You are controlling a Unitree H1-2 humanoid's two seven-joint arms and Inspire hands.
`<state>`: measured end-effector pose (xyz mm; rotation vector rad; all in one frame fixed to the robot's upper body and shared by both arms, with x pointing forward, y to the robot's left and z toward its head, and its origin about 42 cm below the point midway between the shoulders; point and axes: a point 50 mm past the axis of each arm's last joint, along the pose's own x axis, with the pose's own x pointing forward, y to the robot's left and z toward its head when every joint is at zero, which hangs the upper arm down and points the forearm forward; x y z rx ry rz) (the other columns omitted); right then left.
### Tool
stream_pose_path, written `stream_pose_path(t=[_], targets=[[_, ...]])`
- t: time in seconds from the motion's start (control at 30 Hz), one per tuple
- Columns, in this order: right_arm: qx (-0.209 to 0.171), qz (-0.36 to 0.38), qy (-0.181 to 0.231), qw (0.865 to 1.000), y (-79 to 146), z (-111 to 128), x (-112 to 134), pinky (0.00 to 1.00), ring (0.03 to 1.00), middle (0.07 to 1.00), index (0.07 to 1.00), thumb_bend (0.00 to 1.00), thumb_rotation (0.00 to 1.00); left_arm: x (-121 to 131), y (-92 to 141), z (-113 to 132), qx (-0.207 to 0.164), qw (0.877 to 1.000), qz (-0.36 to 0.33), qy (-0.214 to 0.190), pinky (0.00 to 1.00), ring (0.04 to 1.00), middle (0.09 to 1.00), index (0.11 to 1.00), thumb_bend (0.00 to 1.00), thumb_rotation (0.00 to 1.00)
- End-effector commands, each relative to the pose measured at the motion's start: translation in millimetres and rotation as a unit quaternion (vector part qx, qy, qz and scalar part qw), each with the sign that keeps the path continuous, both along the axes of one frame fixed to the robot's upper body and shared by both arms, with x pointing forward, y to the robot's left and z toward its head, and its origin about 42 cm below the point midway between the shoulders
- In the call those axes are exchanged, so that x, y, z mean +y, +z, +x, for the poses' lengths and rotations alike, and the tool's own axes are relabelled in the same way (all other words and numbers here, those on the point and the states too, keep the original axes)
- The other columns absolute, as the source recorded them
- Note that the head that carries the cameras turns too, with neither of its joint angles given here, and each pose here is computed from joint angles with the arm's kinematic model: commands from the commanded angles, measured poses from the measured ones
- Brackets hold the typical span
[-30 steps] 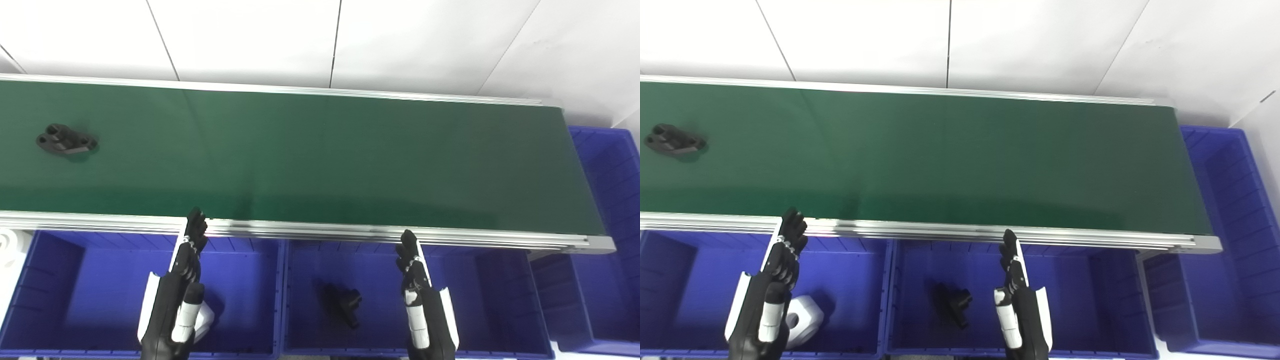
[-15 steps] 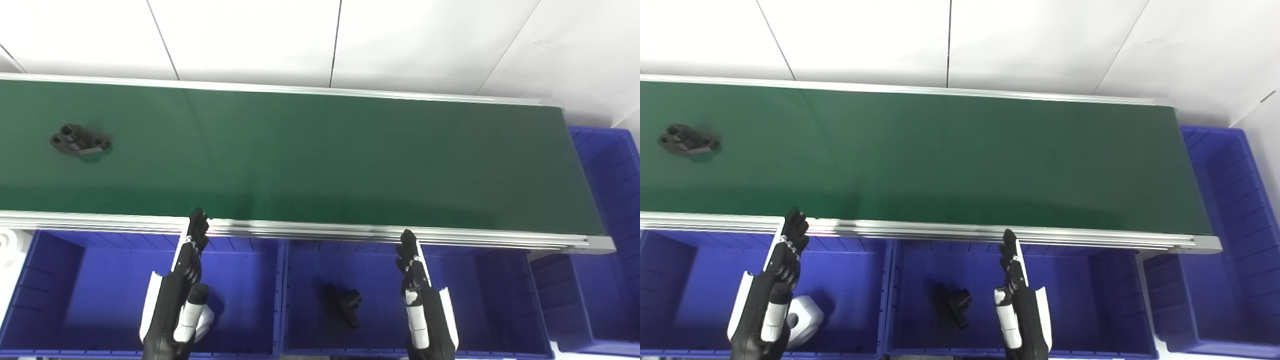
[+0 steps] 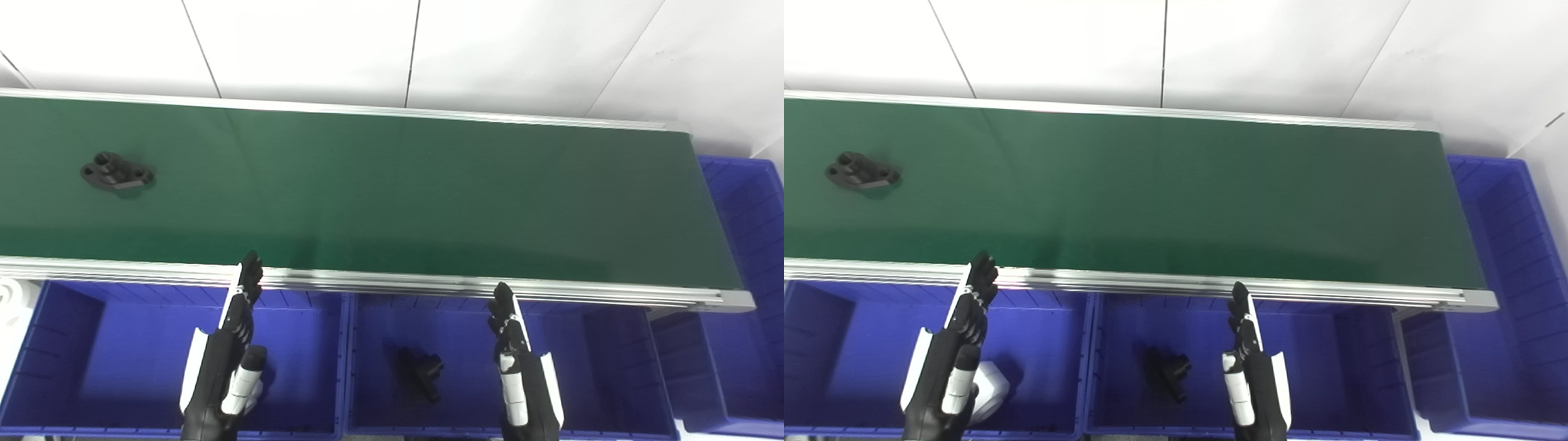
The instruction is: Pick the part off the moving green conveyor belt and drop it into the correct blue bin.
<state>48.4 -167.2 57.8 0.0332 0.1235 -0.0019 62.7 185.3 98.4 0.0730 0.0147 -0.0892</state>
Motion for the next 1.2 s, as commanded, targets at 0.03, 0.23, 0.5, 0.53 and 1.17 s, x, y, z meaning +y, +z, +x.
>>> stream_pose_path(t=[0.03,0.23,0.5,0.53,1.17], targets=[[-0.023,0.008,0.001,1.000,3,-2,-6,1.00,0.996,1.000,1.000,0.84,0.97,-8,3,-1,-0.019,1.000,-0.006,0.004,1.00,1.000,1.000,1.000,0.86,0.95],[-0.028,-0.001,0.006,1.000,-5,1,-25,1.00,1.000,1.000,1.000,0.81,1.00,-27,-8,5,-0.029,1.000,-0.008,-0.004,1.00,1.000,1.000,1.000,0.86,0.94],[-0.058,-0.053,0.038,0.996,5,5,-44,1.00,1.000,1.000,1.000,0.73,1.00,-45,-18,11,-0.042,0.999,0.003,-0.006,0.99,0.994,1.000,1.000,0.84,0.95],[-0.060,-0.054,0.038,0.996,6,5,-44,1.00,0.999,1.000,1.000,0.74,1.00,-45,-19,12,-0.042,0.999,0.002,-0.004,0.98,0.988,1.000,1.000,0.85,0.95],[-0.079,-0.056,0.007,0.995,9,21,-58,1.00,1.000,1.000,1.000,0.79,0.94,-54,-49,12,-0.019,1.000,0.008,-0.011,0.93,0.973,1.000,1.000,0.83,0.99]])
